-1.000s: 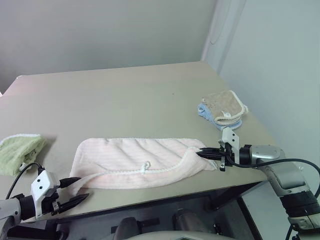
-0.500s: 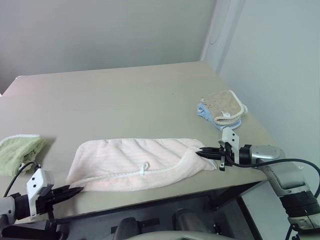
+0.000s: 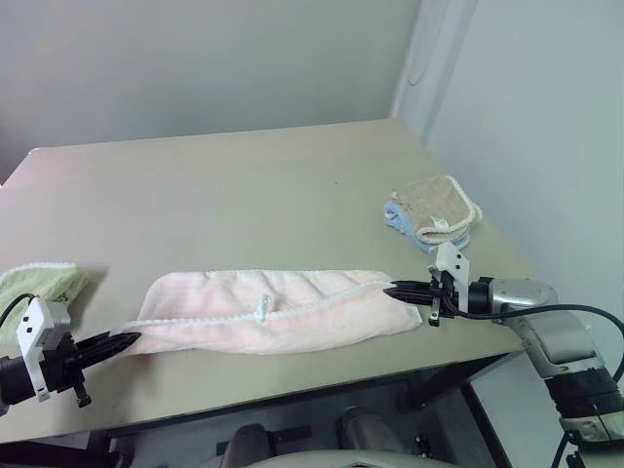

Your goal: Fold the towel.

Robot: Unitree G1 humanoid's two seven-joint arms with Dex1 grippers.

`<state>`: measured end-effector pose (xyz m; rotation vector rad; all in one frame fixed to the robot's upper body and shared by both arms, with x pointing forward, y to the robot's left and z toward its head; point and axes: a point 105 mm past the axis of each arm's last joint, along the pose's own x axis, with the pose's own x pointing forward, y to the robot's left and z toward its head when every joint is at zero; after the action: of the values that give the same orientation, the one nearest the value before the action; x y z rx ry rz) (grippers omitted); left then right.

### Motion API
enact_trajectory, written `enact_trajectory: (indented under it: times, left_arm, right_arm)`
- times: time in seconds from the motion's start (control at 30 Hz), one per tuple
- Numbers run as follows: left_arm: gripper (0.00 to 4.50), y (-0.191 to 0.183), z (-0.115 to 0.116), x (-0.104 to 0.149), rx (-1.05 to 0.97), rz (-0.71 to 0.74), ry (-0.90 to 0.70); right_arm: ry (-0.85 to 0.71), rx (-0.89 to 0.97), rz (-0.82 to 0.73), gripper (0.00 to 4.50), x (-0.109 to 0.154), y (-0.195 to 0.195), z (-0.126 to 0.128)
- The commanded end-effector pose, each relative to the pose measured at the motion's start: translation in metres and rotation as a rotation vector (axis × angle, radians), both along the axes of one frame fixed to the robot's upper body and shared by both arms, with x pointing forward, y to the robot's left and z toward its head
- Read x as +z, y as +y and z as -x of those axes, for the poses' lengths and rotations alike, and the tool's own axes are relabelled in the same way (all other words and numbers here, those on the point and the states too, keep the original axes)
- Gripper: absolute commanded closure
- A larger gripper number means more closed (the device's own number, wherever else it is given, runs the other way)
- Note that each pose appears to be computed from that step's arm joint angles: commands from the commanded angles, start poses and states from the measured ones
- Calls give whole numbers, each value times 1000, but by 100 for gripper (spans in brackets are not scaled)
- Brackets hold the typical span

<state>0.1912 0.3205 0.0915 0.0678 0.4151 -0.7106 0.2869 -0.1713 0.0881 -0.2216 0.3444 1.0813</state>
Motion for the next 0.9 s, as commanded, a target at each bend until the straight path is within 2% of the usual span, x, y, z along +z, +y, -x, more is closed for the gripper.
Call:
enact_trajectory:
  times: [0.03, 0.17, 0.33, 0.47, 0.63, 0.77, 0.9]
  left_arm:
    - [447, 4, -14, 16, 35, 31, -61]
    - [447, 1, -19, 23, 14, 28, -82]
    - [447, 12, -49, 50, 93, 105, -203]
    - [447, 16, -91, 68, 132, 106, -297]
    - [447, 32, -162, 110, 315, 51, -503]
    - [447, 38, -190, 137, 413, -13, -601]
    - [447, 38, -202, 161, 470, -54, -700]
  right_arm:
    - [-87, -48, -36, 450, 25, -6, -15]
    - [-103, -52, -41, 450, 34, -9, -17]
    - [-195, -145, -106, 450, 58, -13, -42]
    - [-324, -295, -169, 450, 86, -14, -83]
    - [-469, -457, -216, 450, 118, -11, -133]
    - [-537, -572, -236, 450, 134, -12, -160]
    - [-562, -649, -272, 450, 145, -12, -174]
